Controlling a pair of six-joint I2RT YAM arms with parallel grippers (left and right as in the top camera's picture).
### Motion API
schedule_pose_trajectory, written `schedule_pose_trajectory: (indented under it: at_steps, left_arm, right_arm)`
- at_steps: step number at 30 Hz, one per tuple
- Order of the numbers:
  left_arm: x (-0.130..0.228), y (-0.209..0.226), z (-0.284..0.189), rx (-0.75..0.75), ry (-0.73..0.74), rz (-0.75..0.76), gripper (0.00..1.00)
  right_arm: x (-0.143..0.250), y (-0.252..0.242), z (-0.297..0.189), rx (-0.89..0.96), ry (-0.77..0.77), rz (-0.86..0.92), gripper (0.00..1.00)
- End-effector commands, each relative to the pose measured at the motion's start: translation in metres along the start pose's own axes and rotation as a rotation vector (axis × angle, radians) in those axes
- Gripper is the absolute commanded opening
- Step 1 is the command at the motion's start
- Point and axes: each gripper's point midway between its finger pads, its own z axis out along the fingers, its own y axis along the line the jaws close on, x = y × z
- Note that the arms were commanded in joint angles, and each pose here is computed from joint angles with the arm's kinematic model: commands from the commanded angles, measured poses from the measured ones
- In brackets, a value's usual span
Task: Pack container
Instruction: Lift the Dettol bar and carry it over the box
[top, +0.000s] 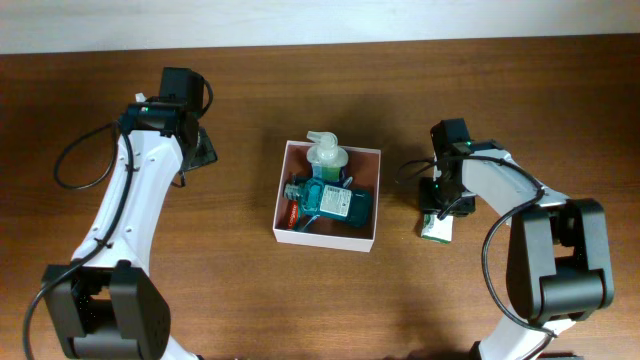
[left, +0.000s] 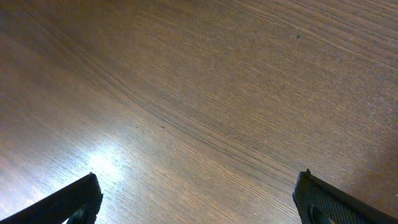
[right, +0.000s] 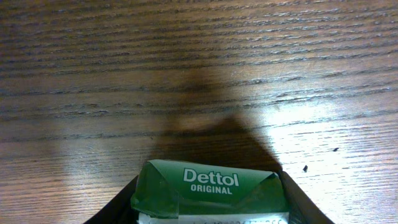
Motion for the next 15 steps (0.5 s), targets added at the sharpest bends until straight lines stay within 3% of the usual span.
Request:
schedule_pose_trajectory:
  at_steps: [1,15]
  left_arm:
    - [-0.004,0.004,-0.006,-0.006,-0.022,-0.008,0.99]
    - [-0.004,0.004,-0.006,-0.006,-0.022,-0.008,0.99]
  right_arm:
    - [0.017,0.003,0.016,-0.019,0.067,0.008,0.21]
    - [-0.032,0.012,-0.055,-0.034,0.0,0.0,0.21]
